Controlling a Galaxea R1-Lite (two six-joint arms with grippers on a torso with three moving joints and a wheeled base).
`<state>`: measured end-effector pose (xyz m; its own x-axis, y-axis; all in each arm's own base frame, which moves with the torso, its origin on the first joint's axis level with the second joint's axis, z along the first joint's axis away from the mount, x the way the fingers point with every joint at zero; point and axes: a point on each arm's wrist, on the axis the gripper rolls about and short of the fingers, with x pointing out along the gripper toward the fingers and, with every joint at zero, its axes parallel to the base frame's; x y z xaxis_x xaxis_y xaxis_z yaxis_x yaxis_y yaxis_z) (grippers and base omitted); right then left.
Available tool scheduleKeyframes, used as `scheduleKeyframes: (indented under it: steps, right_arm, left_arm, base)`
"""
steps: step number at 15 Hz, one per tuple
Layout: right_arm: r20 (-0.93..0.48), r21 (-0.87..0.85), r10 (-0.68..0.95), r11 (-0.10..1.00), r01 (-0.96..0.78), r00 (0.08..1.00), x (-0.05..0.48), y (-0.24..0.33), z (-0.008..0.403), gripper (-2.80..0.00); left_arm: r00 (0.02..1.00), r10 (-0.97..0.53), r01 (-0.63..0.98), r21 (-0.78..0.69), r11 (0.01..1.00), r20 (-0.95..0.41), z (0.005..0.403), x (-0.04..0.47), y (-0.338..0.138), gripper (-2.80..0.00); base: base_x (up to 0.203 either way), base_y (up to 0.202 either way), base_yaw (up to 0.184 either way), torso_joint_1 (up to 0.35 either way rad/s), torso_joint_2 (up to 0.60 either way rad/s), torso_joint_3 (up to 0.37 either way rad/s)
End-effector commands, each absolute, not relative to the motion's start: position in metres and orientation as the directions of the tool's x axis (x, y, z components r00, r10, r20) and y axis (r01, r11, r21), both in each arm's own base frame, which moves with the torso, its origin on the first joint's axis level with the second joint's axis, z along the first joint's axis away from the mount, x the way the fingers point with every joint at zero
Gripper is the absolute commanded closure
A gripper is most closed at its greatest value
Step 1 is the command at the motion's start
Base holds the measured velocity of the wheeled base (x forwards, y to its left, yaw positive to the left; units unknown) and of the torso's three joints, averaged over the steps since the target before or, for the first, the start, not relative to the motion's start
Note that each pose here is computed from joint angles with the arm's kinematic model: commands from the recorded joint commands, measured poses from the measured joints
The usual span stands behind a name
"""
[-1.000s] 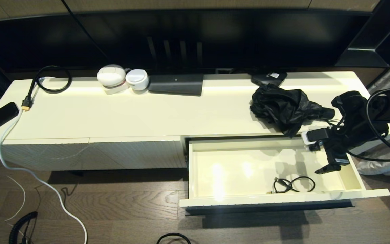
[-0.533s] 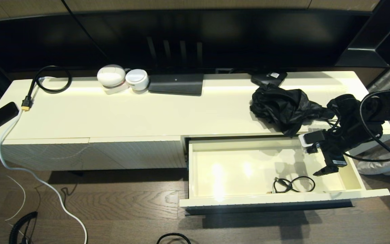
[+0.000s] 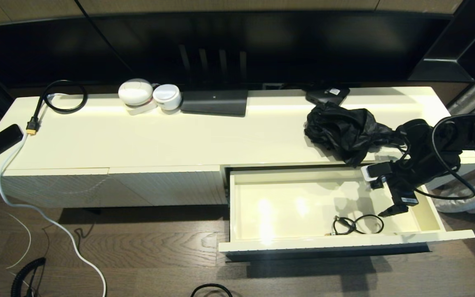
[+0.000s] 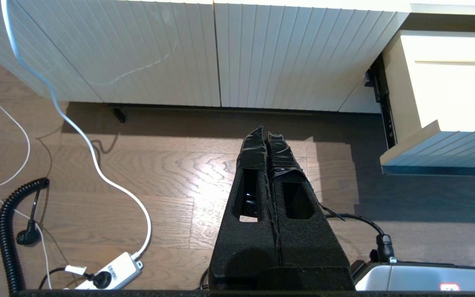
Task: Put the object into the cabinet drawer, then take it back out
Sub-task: Take the data cable out of the drawer and put it on the table
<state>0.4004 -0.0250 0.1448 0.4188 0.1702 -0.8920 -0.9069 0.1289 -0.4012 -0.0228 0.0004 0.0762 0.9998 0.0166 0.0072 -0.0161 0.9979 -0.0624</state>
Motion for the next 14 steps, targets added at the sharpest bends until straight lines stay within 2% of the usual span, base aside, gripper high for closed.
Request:
scheduleKeyframes:
  steps: [1,14]
  right_arm:
    - [-0.889,-0.408,0.178,0.114,-0.906,0.423,0.405,-0.022,0.145,-2.80]
    - [-0.866,-0.449,0.189,0.113,-0.886,0.463,0.422,-0.010,0.149,-2.80]
  left_arm:
    - [1.000,0.018,-0.018,-0.063,0.998,0.008,0.076,-0.023,0.000,0.00]
    - [1.000,0.017,-0.016,-0.063,0.998,0.008,0.076,-0.023,0.000,0.00]
  base:
    - [0.000,0.000,0.000,0.000,0.00,0.000]
    - [0.000,0.000,0.000,0.000,0.00,0.000]
